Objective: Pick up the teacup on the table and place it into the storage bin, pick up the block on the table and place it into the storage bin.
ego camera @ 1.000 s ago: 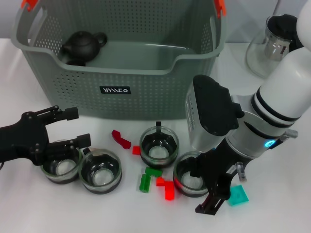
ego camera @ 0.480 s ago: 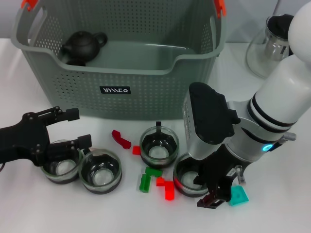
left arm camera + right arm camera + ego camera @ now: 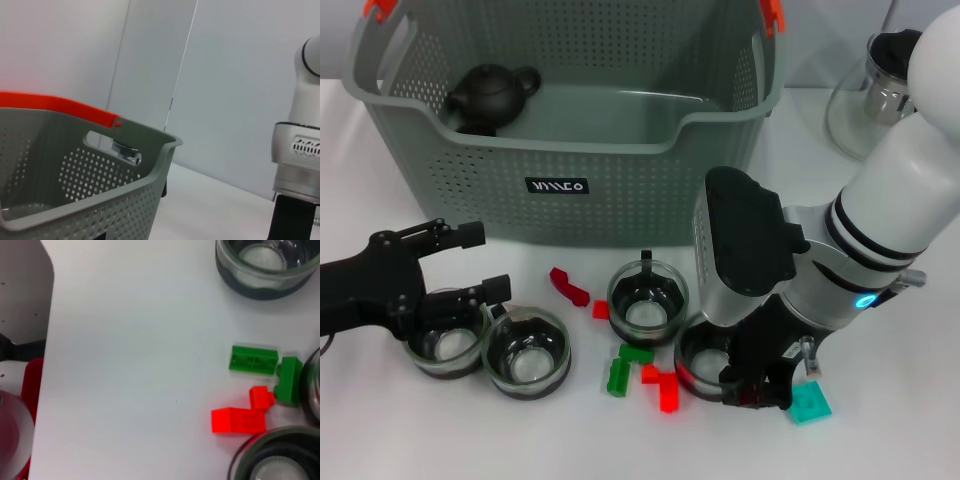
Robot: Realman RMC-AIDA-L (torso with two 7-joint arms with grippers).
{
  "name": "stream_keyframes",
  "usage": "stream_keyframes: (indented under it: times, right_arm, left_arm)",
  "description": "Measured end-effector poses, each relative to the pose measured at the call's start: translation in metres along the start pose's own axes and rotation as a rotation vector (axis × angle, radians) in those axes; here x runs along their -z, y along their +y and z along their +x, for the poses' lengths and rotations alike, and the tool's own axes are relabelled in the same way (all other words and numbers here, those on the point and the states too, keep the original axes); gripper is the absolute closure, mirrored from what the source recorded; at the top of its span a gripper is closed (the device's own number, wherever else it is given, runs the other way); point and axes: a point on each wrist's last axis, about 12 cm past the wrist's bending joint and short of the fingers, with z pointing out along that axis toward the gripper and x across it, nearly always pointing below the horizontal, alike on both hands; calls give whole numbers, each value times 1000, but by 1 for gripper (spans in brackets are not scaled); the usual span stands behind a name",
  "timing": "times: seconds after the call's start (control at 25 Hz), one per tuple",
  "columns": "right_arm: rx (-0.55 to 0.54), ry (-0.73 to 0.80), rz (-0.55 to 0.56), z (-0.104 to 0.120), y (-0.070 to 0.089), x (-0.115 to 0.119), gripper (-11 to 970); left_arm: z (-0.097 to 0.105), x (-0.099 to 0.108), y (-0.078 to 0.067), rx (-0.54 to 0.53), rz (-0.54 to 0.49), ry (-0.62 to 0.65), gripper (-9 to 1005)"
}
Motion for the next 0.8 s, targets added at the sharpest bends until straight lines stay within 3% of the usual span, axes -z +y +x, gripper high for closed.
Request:
stream_keyframes:
  times: [0.16, 0.24, 0.64, 0.8]
  right_arm:
    - [3, 2, 0, 0, 0, 1, 654]
    - [2, 2, -3, 0, 0, 2, 868]
    - [-3, -94, 10, 0, 0, 28, 909]
    - [7, -241, -15, 6, 3, 50, 909]
  left_arm:
    - [0, -1, 0, 2, 1, 3, 154]
    - [1, 0, 0, 3, -1, 2, 154]
    - [0, 0, 1, 1, -3, 0, 155]
    - [0, 0, 1, 1, -5, 0, 155]
